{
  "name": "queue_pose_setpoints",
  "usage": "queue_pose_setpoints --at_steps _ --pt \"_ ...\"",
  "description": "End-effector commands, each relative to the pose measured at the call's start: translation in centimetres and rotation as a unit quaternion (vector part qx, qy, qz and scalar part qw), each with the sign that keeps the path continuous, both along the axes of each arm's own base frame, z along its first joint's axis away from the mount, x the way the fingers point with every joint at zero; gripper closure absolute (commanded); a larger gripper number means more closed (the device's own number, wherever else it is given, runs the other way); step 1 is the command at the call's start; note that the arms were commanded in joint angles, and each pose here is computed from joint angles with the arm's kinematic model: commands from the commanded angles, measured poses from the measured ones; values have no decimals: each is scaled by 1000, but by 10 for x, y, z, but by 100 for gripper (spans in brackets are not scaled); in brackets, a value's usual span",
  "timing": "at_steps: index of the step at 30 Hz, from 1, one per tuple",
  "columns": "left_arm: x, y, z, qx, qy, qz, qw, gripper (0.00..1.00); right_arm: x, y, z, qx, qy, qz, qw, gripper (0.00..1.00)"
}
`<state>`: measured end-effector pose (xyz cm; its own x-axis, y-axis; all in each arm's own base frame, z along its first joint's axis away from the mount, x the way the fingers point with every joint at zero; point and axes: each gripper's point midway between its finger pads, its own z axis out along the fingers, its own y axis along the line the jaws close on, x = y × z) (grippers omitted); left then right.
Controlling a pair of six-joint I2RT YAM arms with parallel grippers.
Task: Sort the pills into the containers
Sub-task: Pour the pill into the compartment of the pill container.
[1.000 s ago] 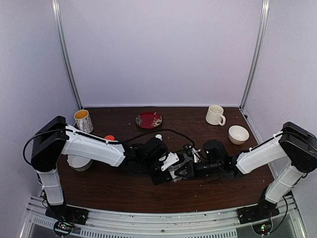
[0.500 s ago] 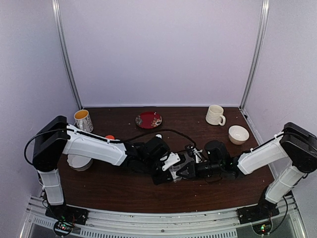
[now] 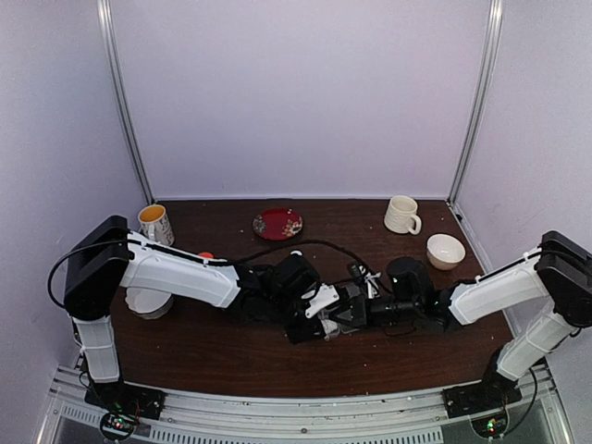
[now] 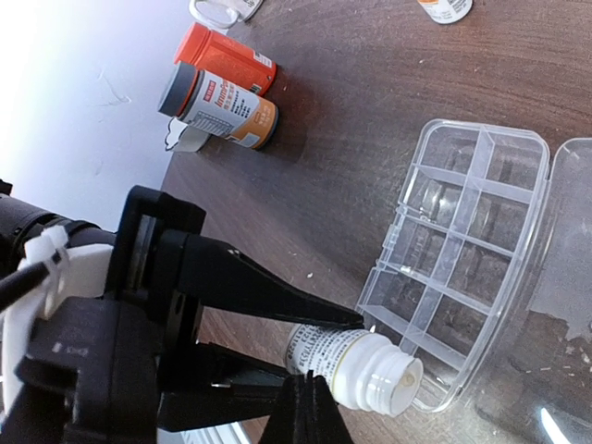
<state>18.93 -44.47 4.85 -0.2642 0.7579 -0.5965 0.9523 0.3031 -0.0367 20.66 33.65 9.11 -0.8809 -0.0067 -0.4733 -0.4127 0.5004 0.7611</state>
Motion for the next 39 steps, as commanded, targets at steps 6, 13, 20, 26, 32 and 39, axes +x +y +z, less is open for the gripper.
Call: queue_pose_setpoints --at_steps 6,13,20,26,32,39 --pt "0 -9 2 -10 -5 -10 1000 100 -2 -1 -39 -52 45 6 998 100" --pt "0 -9 1 -9 -4 -9 1000 100 2 0 -5 -12 9 1 1000 100" --pt "0 -7 -1 -6 -4 -9 1000 100 3 2 20 35 -9 -6 999 100" --pt "0 -8 1 -10 -4 -10 1000 100 0 1 -31 -32 44 -1 998 100" --pt "-1 -7 0 -7 -3 -10 1000 100 3 3 -11 0 30 -5 1000 100" --pt "-1 -7 0 -6 -3 -11 1000 100 7 4 19 30 -3 -9 1000 100"
